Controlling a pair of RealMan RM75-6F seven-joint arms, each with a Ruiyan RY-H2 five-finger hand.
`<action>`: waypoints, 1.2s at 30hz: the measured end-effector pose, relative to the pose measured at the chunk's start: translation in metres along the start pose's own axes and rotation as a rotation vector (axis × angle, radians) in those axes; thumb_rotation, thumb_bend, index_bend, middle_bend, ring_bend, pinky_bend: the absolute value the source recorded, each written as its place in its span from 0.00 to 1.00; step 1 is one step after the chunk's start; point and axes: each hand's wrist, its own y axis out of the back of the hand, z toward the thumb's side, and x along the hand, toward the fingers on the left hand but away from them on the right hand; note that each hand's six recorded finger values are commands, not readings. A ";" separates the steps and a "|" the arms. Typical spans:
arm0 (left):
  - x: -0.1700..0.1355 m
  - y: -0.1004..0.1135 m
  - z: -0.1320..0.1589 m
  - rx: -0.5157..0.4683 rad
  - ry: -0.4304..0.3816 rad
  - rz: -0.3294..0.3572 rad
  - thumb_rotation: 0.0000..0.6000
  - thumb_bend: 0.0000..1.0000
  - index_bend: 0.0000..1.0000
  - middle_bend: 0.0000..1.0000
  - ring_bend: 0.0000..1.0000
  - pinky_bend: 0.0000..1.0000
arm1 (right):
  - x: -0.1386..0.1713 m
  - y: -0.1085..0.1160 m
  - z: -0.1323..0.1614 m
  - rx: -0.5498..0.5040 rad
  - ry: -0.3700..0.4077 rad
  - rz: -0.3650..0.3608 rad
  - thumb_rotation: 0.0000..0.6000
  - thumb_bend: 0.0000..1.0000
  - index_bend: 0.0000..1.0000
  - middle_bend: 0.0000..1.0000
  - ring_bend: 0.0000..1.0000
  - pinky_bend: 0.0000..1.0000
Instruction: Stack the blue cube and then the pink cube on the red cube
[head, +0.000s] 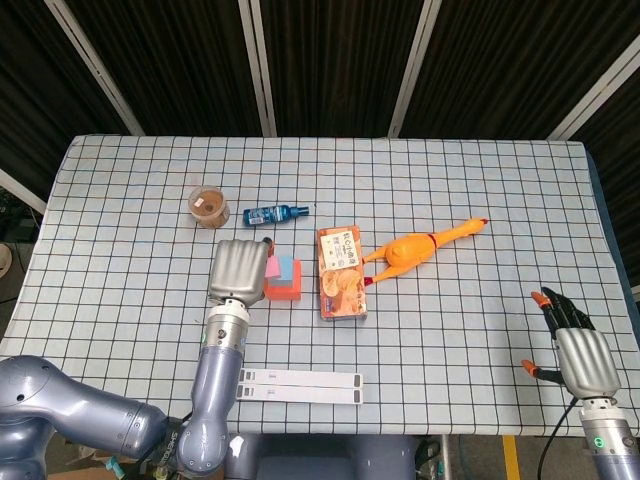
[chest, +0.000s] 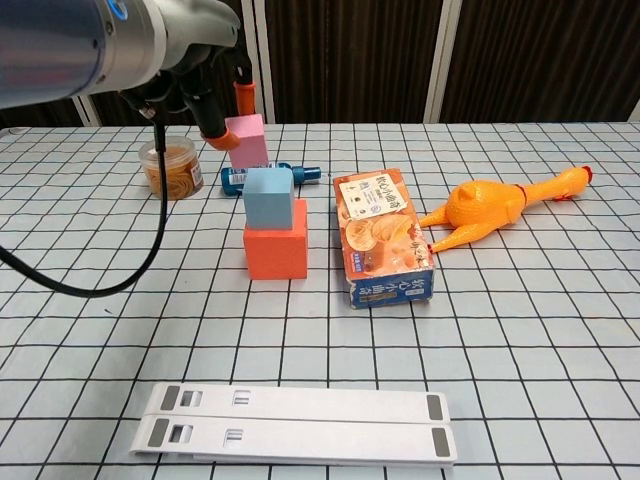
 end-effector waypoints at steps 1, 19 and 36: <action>0.001 -0.001 0.000 -0.003 -0.003 0.000 1.00 0.38 0.38 0.93 0.77 0.83 | 0.000 0.000 0.000 0.001 0.000 0.001 1.00 0.16 0.10 0.07 0.10 0.21; 0.021 -0.008 -0.006 -0.030 -0.052 -0.037 1.00 0.38 0.38 0.93 0.77 0.82 | 0.000 0.000 0.001 0.003 0.000 -0.001 1.00 0.16 0.10 0.07 0.10 0.21; 0.025 -0.009 -0.010 0.046 -0.094 -0.061 1.00 0.39 0.38 0.93 0.77 0.81 | -0.001 -0.003 0.002 0.009 0.003 0.008 1.00 0.16 0.10 0.07 0.10 0.21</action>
